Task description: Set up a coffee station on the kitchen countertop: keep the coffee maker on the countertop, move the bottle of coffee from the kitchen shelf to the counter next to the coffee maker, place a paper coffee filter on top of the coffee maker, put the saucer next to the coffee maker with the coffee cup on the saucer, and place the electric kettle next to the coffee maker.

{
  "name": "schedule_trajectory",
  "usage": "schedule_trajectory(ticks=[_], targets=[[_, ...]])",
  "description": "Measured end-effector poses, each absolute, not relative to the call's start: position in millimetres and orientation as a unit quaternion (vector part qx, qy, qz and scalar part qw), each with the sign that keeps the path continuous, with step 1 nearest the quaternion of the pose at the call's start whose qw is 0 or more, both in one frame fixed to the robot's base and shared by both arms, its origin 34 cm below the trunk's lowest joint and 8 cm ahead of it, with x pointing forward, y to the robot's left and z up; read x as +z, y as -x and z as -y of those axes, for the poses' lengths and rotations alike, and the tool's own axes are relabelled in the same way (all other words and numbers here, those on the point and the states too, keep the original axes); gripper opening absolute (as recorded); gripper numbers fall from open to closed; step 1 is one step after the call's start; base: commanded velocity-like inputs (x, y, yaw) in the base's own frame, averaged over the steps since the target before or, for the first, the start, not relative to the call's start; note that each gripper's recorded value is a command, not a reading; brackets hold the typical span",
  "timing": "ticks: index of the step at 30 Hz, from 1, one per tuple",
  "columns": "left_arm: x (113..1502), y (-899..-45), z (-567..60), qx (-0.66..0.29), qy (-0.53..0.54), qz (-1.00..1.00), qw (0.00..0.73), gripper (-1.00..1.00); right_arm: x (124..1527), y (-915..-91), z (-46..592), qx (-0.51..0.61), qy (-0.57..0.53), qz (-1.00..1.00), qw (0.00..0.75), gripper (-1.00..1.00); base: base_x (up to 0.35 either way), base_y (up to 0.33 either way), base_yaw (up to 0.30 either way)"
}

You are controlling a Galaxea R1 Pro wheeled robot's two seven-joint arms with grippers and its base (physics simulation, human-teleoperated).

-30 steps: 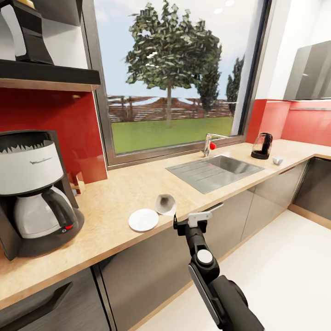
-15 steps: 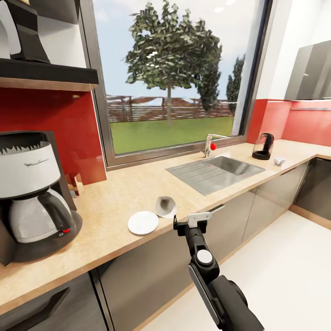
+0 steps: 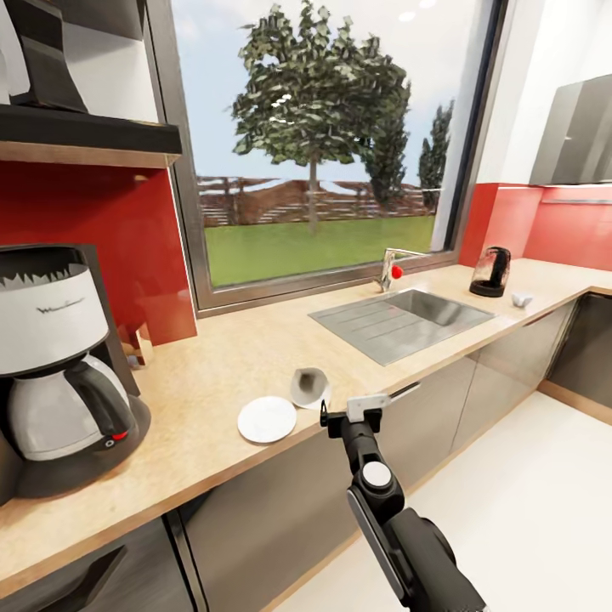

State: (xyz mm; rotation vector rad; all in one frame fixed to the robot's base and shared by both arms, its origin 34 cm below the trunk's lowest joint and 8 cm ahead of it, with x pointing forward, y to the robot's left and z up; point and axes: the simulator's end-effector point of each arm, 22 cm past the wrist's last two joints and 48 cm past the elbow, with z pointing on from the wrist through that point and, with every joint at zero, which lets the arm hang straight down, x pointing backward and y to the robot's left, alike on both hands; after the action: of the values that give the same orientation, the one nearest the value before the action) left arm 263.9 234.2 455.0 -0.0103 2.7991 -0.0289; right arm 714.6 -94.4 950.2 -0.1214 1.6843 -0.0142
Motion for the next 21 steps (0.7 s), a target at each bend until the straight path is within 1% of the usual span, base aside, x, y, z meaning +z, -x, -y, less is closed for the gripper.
schedule_trajectory(ticks=[4,12,21], targets=[[455,-264,-234,-0.010,0.004,-0.985,0.170,1.00,950,-716,94,-0.007,0.054,-0.746,0.664,1.00,0.087,0.001,0.000],[455,-264,-234,-0.010,0.004,-0.985,0.170,1.00,943,-718,95,-0.011,0.057,-0.750,0.659,1.00,0.026,0.000,0.000],[455,-264,-234,-0.010,0.004,-0.985,0.170,1.00,930,-723,95,-0.017,0.063,-0.759,0.648,1.00,0.090,0.000,0.000]])
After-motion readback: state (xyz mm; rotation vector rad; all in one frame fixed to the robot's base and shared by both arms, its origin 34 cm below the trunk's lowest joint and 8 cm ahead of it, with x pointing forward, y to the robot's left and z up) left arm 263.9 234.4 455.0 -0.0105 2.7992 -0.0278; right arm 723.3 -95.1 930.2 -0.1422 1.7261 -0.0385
